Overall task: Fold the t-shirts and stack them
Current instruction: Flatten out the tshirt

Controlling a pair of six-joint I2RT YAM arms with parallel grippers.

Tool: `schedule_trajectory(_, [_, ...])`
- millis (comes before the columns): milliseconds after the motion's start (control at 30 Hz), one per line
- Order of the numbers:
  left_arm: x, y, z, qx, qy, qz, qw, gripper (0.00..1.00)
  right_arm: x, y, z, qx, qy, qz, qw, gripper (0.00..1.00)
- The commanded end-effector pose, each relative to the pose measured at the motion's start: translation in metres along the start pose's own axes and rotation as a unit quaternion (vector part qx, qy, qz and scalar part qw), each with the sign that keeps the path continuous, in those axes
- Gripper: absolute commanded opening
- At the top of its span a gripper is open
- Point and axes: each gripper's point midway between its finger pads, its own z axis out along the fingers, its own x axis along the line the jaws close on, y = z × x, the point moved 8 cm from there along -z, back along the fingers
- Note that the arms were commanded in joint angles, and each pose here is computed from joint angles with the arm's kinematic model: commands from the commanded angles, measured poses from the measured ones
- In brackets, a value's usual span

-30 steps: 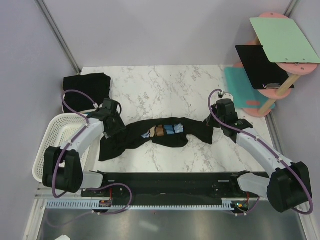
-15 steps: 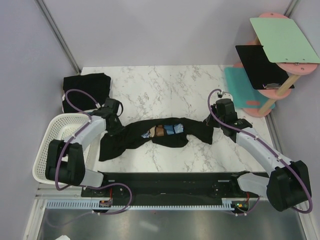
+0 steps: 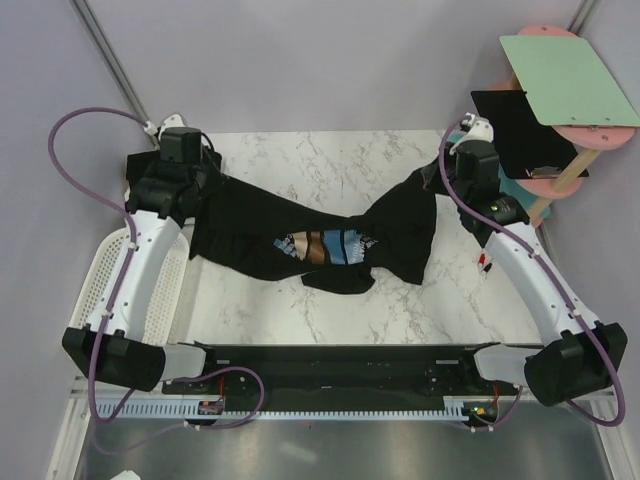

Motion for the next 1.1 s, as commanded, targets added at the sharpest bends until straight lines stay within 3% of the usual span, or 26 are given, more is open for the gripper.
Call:
schedule_trajectory(0, [0.002, 0.035, -0.032, -0.058, 0.006, 0.024, 0.998, 0.02, 0.013, 0.050, -0.020, -0.067, 0.020, -0.009, 0.998, 0.00])
schedule_trajectory(333, [0.003, 0.074, -0.102, -0.151, -0.036, 0.025, 0.988, 0.02, 0.019, 0.101, -0.093, -0.164, 0.025, -0.012, 0.986, 0.00])
schedule_trajectory(433, [0.004, 0.067, -0.102, -0.134, -0.042, 0.026, 0.990, 0.02, 0.017, 0.103, -0.104, -0.172, 0.020, -0.016, 0.985, 0.00])
schedule_trajectory(667, [0.022, 0.009, -0.074, -0.042, -0.040, 0.015, 0.998, 0.02, 0.005, 0.085, -0.107, -0.155, -0.002, -0.019, 0.988, 0.00])
schedule_trajectory(933, [0.034, -0.001, -0.117, -0.069, -0.089, 0.017, 0.993, 0.02, -0.001, 0.083, -0.132, -0.168, -0.008, -0.029, 0.985, 0.00])
schedule_trajectory(1067, [0.035, -0.006, -0.110, -0.056, -0.079, 0.022, 0.995, 0.02, -0.005, 0.076, -0.126, -0.156, -0.019, -0.034, 0.987, 0.00])
